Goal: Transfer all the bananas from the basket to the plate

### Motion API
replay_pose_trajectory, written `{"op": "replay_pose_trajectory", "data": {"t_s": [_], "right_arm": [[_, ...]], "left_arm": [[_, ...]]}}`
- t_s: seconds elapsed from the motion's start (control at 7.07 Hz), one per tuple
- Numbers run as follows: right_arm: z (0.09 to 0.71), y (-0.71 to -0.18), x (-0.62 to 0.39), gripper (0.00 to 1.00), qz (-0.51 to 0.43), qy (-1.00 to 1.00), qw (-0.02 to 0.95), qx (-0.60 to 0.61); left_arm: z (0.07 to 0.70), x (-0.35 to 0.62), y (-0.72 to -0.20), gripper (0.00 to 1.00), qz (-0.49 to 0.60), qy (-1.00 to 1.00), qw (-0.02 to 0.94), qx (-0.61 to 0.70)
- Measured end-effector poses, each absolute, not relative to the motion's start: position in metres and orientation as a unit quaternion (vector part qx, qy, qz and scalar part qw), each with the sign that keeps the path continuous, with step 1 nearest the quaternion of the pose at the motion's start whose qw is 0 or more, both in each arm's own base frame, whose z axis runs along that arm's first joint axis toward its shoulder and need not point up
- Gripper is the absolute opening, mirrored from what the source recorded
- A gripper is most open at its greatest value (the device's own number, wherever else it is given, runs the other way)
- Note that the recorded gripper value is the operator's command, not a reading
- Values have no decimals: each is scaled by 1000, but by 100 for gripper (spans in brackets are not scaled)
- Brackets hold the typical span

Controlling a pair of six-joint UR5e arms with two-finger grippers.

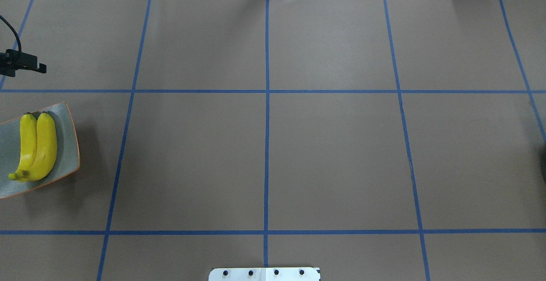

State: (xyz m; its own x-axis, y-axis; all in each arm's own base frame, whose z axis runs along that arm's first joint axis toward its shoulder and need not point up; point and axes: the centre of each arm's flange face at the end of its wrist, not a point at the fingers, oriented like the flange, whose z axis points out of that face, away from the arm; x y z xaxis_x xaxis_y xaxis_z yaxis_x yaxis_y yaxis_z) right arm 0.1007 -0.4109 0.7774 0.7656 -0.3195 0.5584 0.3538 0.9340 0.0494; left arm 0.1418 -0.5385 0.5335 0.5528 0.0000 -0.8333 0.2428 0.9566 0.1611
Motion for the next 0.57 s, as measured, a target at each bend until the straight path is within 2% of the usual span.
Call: {"op": "replay_pose_trajectory", "data": {"t_s": [0.57], "right_arm": [[820,-389,103,99,-211,-278,935,-70]], "left_arm": [[534,150,-537,100,-64,467,872,131]]}}
